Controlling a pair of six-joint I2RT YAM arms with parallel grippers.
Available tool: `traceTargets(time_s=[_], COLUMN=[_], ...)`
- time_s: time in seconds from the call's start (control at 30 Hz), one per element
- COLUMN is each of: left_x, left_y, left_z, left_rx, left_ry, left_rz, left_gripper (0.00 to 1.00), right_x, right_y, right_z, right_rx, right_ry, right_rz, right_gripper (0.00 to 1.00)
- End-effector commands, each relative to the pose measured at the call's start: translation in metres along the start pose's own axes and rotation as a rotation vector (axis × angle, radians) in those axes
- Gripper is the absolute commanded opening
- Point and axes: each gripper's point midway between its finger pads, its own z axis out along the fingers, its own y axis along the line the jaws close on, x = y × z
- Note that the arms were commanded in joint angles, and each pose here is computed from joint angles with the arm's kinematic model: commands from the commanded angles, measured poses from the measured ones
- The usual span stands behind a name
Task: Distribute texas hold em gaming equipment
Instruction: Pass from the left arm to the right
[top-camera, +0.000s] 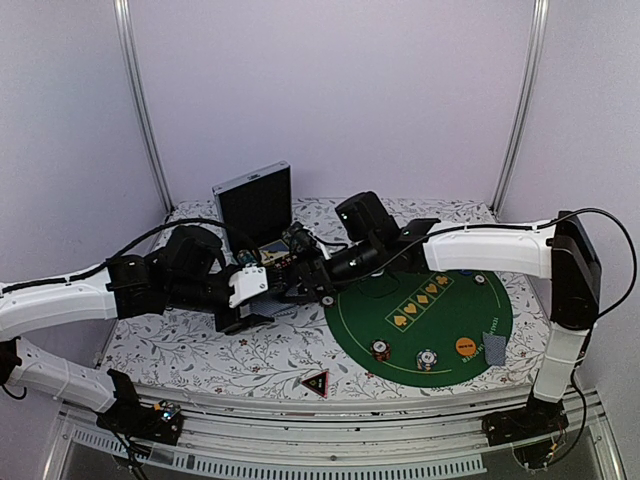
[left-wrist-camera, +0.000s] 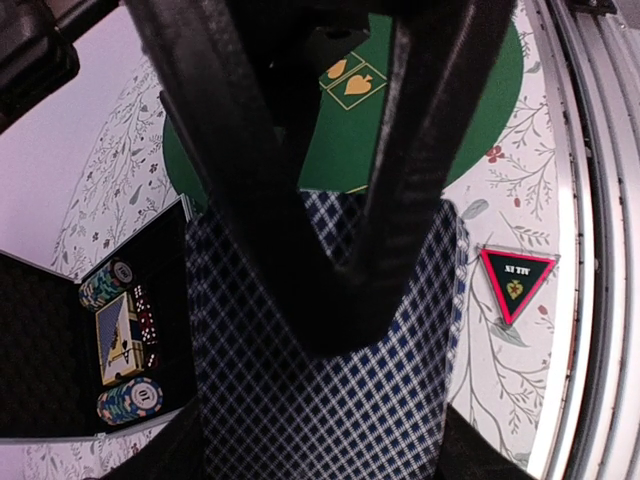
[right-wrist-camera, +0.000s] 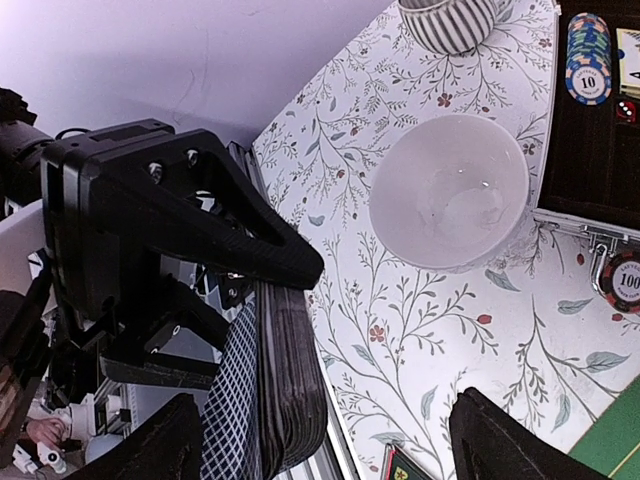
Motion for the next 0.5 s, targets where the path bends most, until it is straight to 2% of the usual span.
traceTargets(time_s=[0.0, 0.27, 0.47], left_x=[0.002, 0.005, 0.005], left_y=[0.006, 0.007, 0.006], left_z=[0.003, 0.004, 0.005], left_rx=[-0.027, -0.037, -0.035], left_ry=[0.001, 0.01, 0.01], left_rz=[-0.001, -0.002, 0.001], left_gripper=[0.65, 0.65, 0.65], right_x=[-0.01, 0.001, -0.001], right_y=[-0.006, -0.026, -0.02], right_z=[0.008, -0.007, -0.012], right_rx=[0.045, 0.168, 0.162], right_ry=[-0.009, 0.028, 0.038], right_rz=[-0.002, 0.022, 0.017], right_gripper=[0.86, 0.79, 0.67])
